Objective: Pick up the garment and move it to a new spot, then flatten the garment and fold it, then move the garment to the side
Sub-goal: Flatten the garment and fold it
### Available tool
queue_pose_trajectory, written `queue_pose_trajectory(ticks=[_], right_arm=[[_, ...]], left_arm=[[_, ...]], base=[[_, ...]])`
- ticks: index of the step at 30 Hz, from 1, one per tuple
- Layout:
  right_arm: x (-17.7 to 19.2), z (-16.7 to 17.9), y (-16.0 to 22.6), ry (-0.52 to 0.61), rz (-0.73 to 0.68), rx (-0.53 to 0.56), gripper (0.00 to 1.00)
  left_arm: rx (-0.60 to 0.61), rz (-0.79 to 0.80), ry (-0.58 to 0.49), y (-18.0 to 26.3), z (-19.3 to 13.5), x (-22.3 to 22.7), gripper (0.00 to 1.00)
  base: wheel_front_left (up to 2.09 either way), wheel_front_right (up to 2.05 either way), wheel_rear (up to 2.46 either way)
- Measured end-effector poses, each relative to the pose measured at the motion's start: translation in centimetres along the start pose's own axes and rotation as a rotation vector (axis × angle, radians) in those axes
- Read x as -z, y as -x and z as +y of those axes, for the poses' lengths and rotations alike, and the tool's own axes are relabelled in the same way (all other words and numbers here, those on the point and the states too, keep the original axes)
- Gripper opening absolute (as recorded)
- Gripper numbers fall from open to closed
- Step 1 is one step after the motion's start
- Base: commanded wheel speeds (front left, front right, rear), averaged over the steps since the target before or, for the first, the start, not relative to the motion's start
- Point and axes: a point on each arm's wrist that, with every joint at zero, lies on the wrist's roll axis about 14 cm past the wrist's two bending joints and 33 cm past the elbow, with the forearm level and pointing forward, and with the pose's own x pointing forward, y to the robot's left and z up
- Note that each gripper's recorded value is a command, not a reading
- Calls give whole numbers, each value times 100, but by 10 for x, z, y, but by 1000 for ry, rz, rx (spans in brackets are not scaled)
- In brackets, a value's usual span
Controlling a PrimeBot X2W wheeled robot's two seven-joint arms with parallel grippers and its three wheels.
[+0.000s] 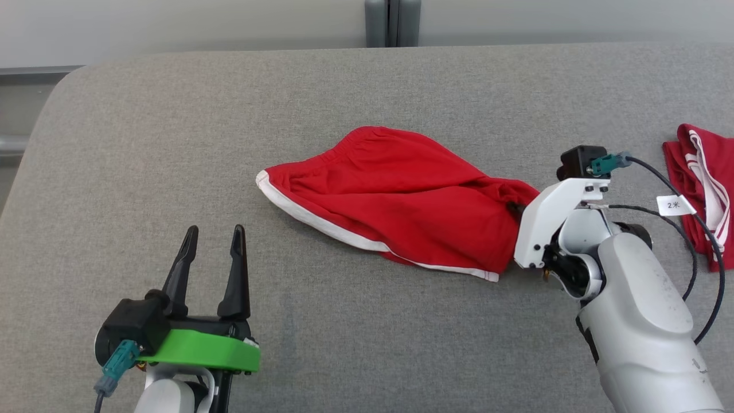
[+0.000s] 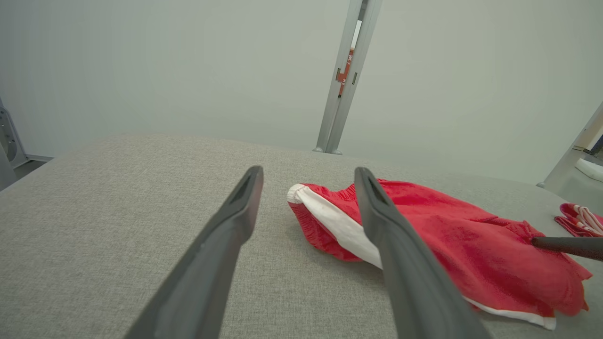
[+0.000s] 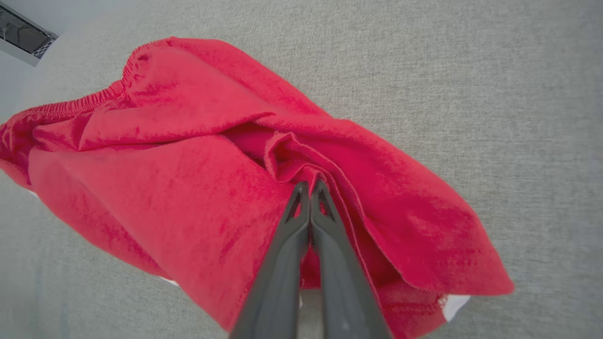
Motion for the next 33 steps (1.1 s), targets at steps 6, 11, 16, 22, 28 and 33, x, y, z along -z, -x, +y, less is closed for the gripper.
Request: queue_pose_trajectory(ticks=[6,11,16,22,28,33], right_arm=[[-29,-28,9,66,-68,115,0],[-64,-41,16,123,-166,187,0],[-100,-40,15,201,-244,221,0],[-122,-38,-3,241,-273,221,0],[-104,-33,-22,253,-221,206,100],[-106,-37,-6,311,-293,218,100]], left_arm=[[-2,-5,-1,0,1,-2,100],[-1,-10,0,-2,1,-3,100],[0,-15,-4,-5,1,-4,100],[-1,-18,-11,-10,3,-6,100],[-23,-18,-18,-8,11,-7,100],[-37,-40,-25,-6,15,-15,100]], base=[[0,0,0],[0,0,0],[0,0,0],[0,0,0],[0,0,0],[0,0,0]])
